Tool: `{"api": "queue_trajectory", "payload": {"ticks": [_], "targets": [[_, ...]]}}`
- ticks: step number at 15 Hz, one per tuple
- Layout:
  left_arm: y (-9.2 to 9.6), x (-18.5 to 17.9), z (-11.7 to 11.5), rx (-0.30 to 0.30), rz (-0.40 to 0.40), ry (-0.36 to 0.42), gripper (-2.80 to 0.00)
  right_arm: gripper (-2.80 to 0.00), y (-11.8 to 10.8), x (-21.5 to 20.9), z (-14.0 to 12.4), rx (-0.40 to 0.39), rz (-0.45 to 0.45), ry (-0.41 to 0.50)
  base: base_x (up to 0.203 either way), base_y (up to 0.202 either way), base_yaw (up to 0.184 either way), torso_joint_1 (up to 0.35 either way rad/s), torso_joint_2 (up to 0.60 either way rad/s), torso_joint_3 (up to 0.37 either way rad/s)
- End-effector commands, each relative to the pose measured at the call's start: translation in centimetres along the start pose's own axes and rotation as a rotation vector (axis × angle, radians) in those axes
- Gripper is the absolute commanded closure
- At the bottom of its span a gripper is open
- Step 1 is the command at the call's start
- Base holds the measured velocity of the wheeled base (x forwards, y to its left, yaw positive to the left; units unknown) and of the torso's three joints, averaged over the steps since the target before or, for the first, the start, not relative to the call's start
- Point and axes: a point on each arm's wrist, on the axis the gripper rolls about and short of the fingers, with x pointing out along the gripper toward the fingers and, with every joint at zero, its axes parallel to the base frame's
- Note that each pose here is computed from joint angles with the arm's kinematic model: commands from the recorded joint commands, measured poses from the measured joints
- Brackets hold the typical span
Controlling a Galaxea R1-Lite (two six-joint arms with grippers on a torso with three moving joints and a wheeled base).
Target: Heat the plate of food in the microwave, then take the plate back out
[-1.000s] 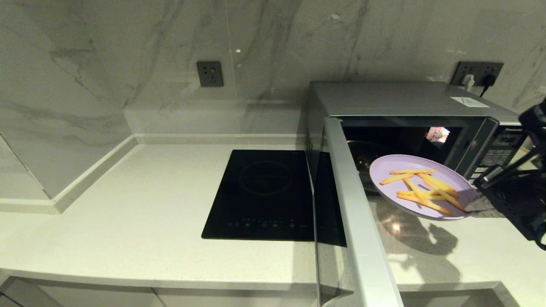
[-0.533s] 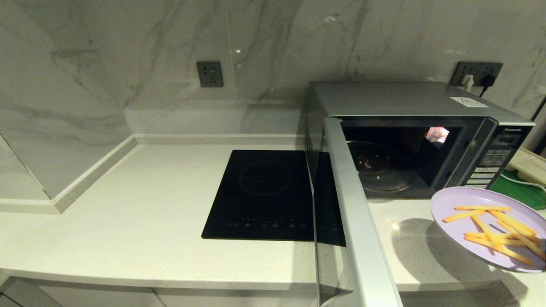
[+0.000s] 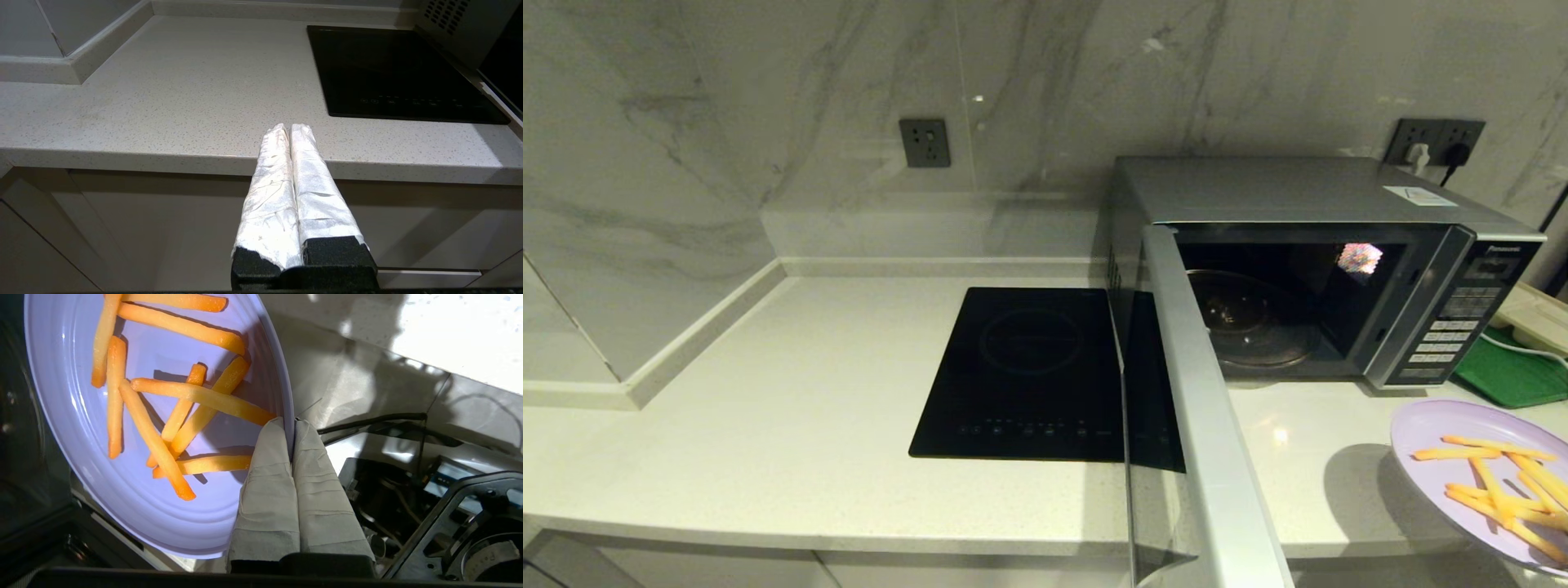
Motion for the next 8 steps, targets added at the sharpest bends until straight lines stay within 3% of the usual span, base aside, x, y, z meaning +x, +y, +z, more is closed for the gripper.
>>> {"api": "queue_trajectory", "payload": {"ticks": [1, 3, 8], "targets": [[0.0, 0.0, 0.0, -0.001, 0.0, 0.0, 0.0, 0.0, -0.2, 0.8, 0.1, 0.053, -0.025, 0.006, 0.0, 0.0, 0.0, 0.0, 0.0, 0.0], [0.0, 0.0, 0.0, -0.002, 0.0, 0.0, 0.0, 0.0, 0.1, 1.1, 0.4, 0.09, -0.012, -0.018, 0.0, 0.0, 0.0, 0.0, 0.0, 0.0], [0.0, 0.0, 0.0, -0.002, 0.0, 0.0, 0.0, 0.0, 0.8, 4.0, 2.1, 0.188, -0.092, -0.066, 0.0, 0.0, 0.0, 0.0, 0.0, 0.0]]}}
